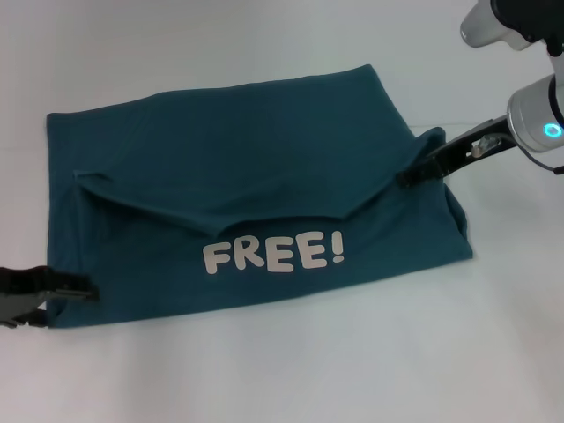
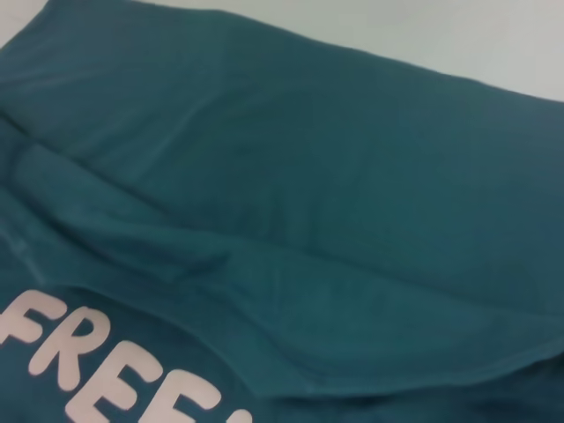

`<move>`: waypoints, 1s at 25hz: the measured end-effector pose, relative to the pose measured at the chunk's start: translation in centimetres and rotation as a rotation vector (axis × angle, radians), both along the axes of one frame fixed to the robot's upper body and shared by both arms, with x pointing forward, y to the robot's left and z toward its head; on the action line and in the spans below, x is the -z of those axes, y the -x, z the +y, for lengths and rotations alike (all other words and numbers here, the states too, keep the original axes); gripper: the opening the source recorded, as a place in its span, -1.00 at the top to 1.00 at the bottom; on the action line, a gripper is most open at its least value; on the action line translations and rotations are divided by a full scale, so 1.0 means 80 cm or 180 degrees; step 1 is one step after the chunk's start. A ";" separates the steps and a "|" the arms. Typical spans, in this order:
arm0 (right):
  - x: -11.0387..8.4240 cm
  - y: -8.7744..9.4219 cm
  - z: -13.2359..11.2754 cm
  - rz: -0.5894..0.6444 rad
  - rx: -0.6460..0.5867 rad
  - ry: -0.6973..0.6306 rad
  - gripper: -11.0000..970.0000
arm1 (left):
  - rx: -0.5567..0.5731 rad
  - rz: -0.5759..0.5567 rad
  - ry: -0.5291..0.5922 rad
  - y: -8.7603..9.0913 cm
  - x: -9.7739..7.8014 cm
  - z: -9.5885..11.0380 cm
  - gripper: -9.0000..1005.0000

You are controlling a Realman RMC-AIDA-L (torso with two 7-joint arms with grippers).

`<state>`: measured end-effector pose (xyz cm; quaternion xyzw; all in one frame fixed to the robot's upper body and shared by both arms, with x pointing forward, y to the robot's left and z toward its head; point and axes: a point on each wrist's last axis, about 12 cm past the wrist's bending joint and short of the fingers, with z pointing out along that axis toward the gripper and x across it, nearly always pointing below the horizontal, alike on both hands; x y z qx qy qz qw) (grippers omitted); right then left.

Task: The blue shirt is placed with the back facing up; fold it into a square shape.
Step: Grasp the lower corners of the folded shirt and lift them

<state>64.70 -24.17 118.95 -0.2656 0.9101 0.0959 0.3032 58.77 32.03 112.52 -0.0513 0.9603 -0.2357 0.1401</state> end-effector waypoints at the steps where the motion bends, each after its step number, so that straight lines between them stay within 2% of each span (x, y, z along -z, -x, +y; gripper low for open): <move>1: 0.000 0.001 0.000 0.0002 -0.0011 0.0007 -0.92 | -0.0016 0.0034 0.0015 0.000 0.001 -0.001 -0.82; 13: 0.009 0.012 0.010 0.0138 -0.0305 0.0085 -0.91 | -0.0174 0.0106 0.0014 -0.006 0.000 -0.001 -0.81; 17: 0.011 0.013 0.012 0.0145 -0.0341 0.0088 -0.91 | -0.0210 0.0132 -0.0093 -0.005 0.003 0.005 -0.81; 25: 0.012 0.016 0.022 0.0172 -0.0471 0.0097 -0.90 | -0.0270 0.0153 -0.0070 -0.006 0.012 0.005 -0.80</move>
